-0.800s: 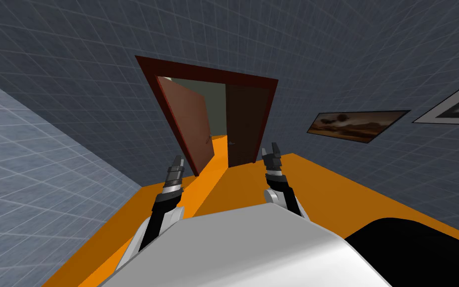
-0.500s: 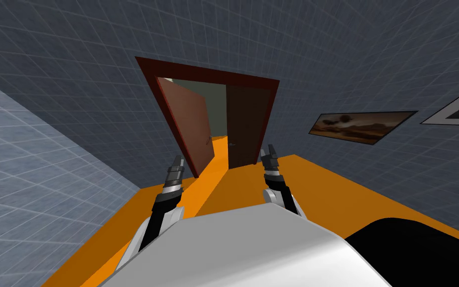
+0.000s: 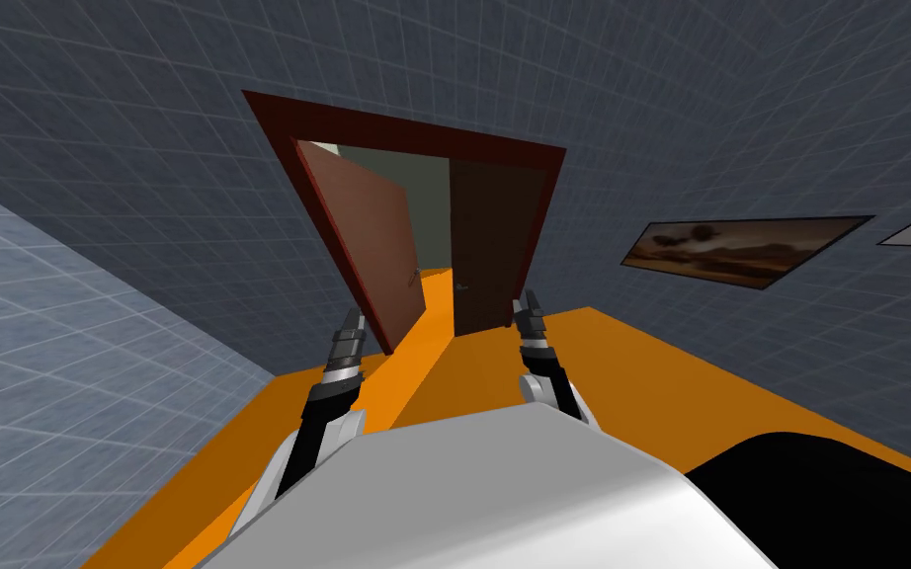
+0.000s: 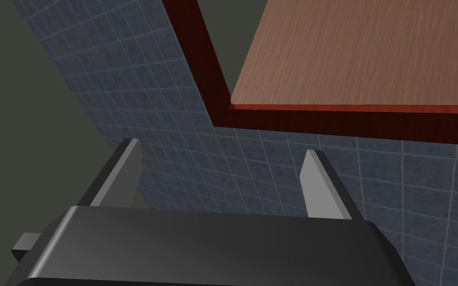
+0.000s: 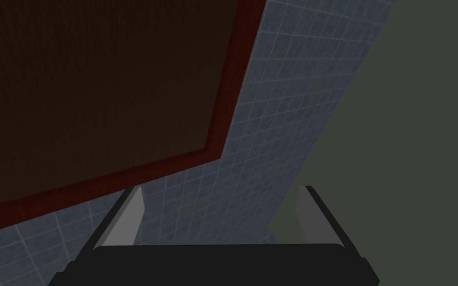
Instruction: Push the door open
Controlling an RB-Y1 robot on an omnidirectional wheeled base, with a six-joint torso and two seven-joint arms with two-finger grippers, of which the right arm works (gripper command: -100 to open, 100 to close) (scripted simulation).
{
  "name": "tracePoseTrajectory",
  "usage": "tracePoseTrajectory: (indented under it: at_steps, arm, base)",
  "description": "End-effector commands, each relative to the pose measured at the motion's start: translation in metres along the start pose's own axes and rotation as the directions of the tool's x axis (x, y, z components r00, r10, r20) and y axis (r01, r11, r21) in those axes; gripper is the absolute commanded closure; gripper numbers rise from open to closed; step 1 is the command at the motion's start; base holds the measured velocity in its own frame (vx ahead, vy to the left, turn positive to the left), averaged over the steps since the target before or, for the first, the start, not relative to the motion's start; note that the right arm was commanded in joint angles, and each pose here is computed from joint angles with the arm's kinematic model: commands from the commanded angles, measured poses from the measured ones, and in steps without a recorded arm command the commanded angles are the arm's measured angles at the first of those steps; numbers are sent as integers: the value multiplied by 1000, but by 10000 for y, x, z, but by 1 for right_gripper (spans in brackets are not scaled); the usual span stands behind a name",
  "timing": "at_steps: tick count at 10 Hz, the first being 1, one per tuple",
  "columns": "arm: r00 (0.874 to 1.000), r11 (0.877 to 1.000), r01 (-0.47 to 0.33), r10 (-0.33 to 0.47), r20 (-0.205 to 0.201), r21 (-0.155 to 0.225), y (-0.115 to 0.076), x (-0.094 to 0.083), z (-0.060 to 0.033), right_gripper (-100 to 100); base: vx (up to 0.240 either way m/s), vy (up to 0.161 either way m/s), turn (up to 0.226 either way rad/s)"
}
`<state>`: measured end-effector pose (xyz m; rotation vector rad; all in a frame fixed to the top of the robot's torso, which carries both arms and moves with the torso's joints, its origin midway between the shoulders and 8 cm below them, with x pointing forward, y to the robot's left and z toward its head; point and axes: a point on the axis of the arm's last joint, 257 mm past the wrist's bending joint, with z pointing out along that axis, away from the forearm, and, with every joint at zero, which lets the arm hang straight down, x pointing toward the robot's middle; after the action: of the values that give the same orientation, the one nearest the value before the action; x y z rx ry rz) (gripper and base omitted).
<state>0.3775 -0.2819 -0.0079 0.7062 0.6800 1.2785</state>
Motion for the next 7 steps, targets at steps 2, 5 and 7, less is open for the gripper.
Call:
tracePoseTrajectory:
  at_steps: [2,5,7]
  arm:
    - [1000,1000,1,0,-9,27,-186,29,-37,-100]
    - [1000,998,1,0,-19,59,-410,63,-81,-100]
    - [1000,996,2,0,-26,84,-574,88,-117,-100]
  base:
    - [99,-11,18]
    - [92,-14,21]
    - [104,-15,18]
